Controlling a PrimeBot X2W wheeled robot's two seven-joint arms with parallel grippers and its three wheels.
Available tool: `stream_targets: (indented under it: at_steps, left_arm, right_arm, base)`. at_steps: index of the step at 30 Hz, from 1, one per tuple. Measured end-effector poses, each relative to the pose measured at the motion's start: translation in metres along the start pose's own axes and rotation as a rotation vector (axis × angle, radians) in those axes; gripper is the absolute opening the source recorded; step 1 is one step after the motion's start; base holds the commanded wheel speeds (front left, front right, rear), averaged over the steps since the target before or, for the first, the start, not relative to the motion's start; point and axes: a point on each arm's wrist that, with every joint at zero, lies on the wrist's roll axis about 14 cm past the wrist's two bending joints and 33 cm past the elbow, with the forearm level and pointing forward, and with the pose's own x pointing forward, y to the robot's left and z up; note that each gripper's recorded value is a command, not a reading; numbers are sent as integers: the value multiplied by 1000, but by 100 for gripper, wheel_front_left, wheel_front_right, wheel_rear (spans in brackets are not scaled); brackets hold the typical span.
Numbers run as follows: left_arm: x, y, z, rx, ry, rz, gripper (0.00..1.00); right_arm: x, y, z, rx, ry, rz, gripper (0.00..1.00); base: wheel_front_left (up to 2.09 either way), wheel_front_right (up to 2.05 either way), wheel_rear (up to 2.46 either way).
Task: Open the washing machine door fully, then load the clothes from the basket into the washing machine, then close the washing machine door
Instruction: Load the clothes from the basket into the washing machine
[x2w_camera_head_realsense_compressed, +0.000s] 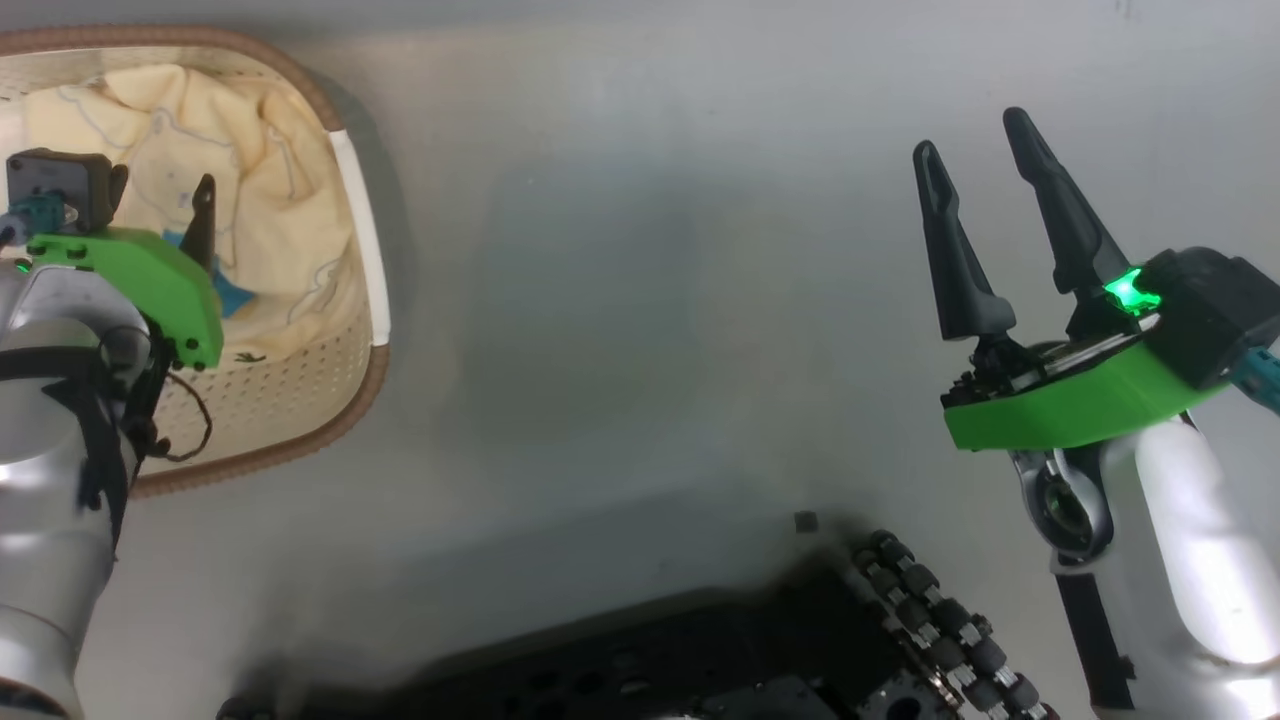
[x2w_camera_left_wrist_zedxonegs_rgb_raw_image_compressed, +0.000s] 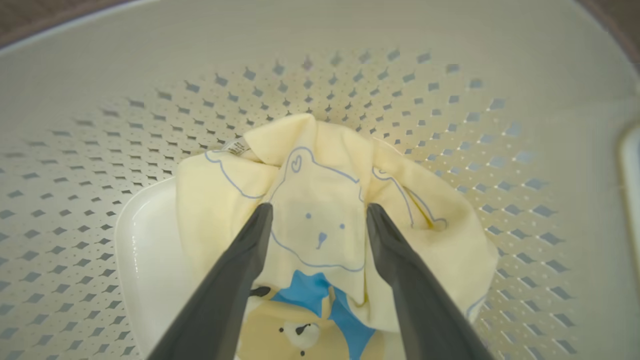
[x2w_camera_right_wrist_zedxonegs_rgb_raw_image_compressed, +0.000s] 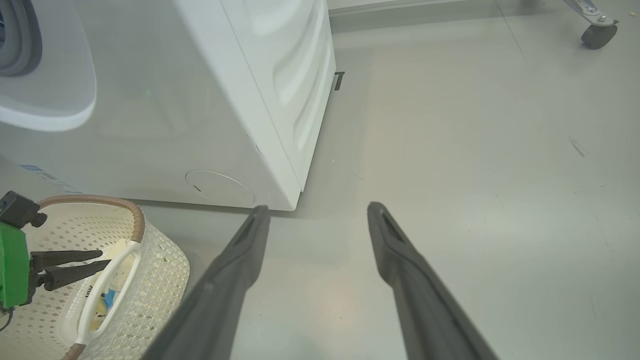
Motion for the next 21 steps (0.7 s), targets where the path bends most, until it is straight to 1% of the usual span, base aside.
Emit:
stream_targets:
  at_steps: [8,13,18,21]
  left_arm:
    - [26,-10,-31,6,157,-52,100]
    - [34,-3,-41,19,222,-51,100]
    - [38,5,-47,5,263,-29,100]
    - [38,4,-51,-6,286,-27,100]
  right_arm:
    - [1,-12,-12,-11,27,-24,100]
    - [3,-14,-18,-16,40,-26,100]
    - [6,-13,-19,-19,36,-21,100]
    - [7,-12,-20,-25,37,-18,100]
  base:
    - [0,0,0]
    - [0,0,0]
    - [0,0,0]
    - [0,0,0]
